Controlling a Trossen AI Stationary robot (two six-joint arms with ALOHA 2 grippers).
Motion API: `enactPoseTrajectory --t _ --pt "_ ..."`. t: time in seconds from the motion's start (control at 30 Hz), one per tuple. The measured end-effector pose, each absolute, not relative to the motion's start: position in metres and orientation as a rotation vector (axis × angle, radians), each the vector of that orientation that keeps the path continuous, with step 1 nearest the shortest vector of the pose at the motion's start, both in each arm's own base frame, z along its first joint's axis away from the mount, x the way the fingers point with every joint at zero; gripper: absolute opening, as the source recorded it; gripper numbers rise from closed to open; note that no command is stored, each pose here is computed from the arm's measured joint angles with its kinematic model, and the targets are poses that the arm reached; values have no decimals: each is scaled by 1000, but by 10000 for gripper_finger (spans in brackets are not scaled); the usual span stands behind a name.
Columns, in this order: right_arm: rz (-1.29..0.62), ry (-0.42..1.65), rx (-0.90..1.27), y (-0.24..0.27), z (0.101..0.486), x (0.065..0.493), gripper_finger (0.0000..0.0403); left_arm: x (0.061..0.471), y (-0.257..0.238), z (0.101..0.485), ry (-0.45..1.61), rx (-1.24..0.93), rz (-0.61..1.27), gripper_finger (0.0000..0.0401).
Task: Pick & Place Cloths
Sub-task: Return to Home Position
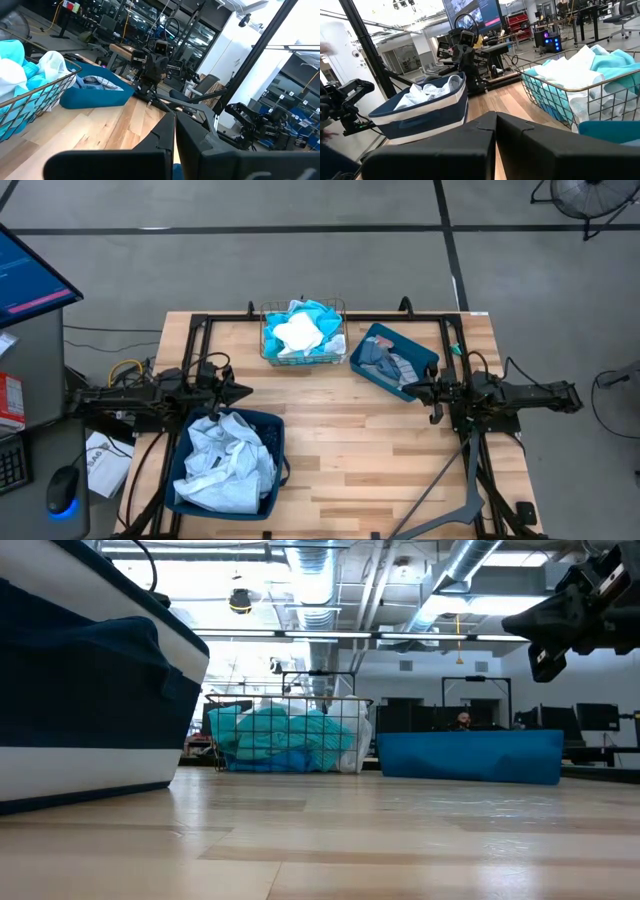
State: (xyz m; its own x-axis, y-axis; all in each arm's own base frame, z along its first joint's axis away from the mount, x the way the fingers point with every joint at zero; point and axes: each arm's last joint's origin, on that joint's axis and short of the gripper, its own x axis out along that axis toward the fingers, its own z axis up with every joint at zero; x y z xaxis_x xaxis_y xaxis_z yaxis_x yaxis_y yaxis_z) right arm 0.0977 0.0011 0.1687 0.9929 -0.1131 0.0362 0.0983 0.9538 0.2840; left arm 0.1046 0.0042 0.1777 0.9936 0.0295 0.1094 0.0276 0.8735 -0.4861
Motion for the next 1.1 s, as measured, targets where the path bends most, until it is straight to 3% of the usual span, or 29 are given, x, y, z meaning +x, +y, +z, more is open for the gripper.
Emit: enactPoseTrajectory --t 1.1 --pt "-107 -52 285 1 168 98 5 104 4 180 -134 -508 -4 1"
